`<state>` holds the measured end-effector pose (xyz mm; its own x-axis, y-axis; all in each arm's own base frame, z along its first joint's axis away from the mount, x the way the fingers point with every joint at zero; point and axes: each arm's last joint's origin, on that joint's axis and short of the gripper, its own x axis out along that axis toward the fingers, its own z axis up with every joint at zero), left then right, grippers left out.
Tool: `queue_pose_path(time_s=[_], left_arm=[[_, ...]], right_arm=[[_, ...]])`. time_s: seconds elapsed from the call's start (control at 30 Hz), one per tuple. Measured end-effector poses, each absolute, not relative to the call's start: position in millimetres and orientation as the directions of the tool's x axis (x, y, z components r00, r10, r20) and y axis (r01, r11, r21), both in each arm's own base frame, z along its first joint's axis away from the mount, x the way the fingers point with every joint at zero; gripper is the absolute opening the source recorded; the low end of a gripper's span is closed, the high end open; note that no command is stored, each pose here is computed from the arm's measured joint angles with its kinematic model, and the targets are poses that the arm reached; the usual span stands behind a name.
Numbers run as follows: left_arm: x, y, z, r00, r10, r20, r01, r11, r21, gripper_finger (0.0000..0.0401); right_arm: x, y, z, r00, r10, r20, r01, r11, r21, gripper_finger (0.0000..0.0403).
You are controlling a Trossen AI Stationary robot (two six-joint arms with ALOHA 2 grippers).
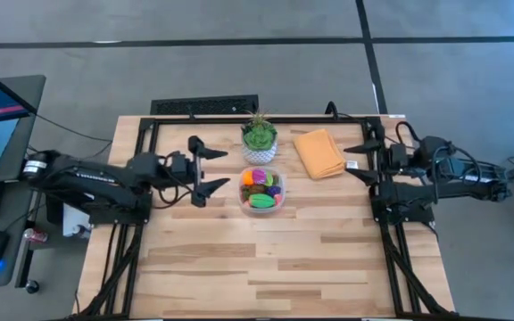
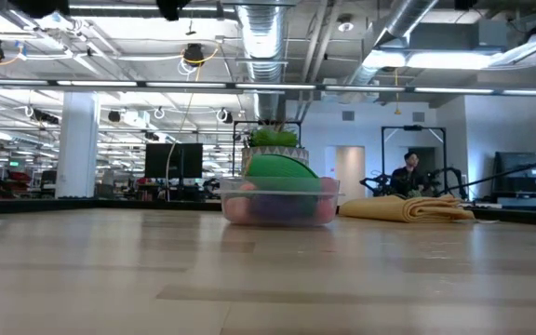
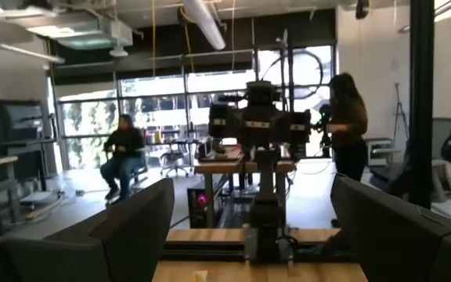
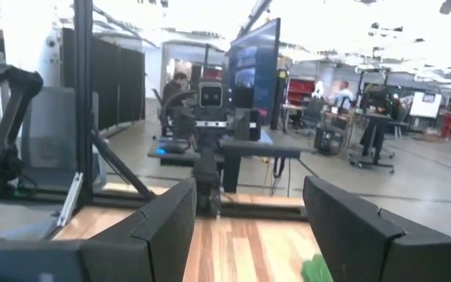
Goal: Pick and placing Produce into tupperware
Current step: Return to Home Position
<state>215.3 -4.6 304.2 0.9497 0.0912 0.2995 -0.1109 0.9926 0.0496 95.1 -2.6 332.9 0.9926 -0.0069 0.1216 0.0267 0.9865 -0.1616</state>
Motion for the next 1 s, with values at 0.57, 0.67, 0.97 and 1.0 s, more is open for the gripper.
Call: queue_pose_path(time_s=[0.57,0.67,0.97,1.0], left_arm=[[165,-1,256,0.934,0.136,0.329,-0.127,0.991,-0.048,0.0334],[157,-1,246,0.924,0.157,0.348,-0.14,0.987,-0.074,0.0334],[139,1,219,0.917,0.173,0.359,-0.129,0.981,-0.143,0.0334],[138,1,216,0.915,0.173,0.365,-0.127,0.981,-0.147,0.0334]], right_arm=[[73,-3,262,0.962,0.019,0.271,-0.005,0.999,-0.05,0.0261],[74,-3,254,0.962,0.031,0.271,-0.024,0.999,-0.029,0.0261],[77,-2,237,0.965,0.054,0.255,-0.053,0.999,-0.01,0.0261],[78,-2,234,0.967,0.054,0.248,-0.055,0.998,-0.004,0.0261]])
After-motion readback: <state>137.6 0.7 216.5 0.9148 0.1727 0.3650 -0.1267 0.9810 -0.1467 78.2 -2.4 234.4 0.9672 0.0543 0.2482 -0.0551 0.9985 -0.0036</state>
